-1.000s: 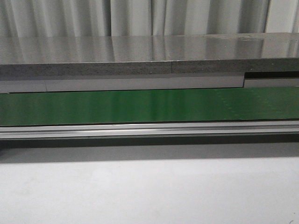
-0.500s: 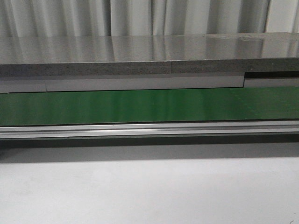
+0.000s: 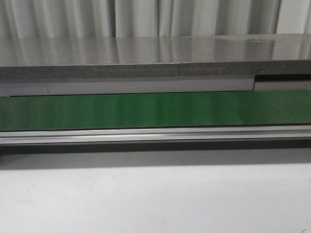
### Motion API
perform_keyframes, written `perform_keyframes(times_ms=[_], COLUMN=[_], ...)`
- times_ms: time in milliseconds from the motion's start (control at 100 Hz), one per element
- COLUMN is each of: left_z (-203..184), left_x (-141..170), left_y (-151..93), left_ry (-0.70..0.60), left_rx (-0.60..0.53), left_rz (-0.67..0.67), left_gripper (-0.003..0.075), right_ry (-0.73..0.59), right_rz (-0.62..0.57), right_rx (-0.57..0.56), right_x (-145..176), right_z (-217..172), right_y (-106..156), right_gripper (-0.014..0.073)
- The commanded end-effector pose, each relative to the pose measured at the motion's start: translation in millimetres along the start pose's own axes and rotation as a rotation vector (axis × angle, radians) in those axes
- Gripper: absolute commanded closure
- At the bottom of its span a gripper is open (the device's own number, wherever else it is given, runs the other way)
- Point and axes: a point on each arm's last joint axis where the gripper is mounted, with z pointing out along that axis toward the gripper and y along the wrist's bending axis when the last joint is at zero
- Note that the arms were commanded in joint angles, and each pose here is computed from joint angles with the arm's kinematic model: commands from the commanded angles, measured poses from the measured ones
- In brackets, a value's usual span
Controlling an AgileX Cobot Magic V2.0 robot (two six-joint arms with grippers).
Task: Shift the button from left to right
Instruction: 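Close the left gripper on the button's black body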
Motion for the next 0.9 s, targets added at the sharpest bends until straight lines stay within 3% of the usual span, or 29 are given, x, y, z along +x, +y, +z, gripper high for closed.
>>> perform_keyframes(times_ms=[0,890], left_z=[-16.6,43.1], left_x=[-13.3,-9.5], left_y=[3.3,8.0], left_ry=[-0.106,-0.007], left_rx=[-0.006,-0.012], left_rz=[-0.008,0.046], left_gripper=[0.0069,0.0069], right_ry=[-0.118,-0.118], right_rz=[0.002,0.002], right_rx=[-0.014,-0.014], right_x=[-14.3,-14.3], right_z=[-2.9,-2.9], right_y=[1.8,1.8], right_gripper=[0.0652,0.0652])
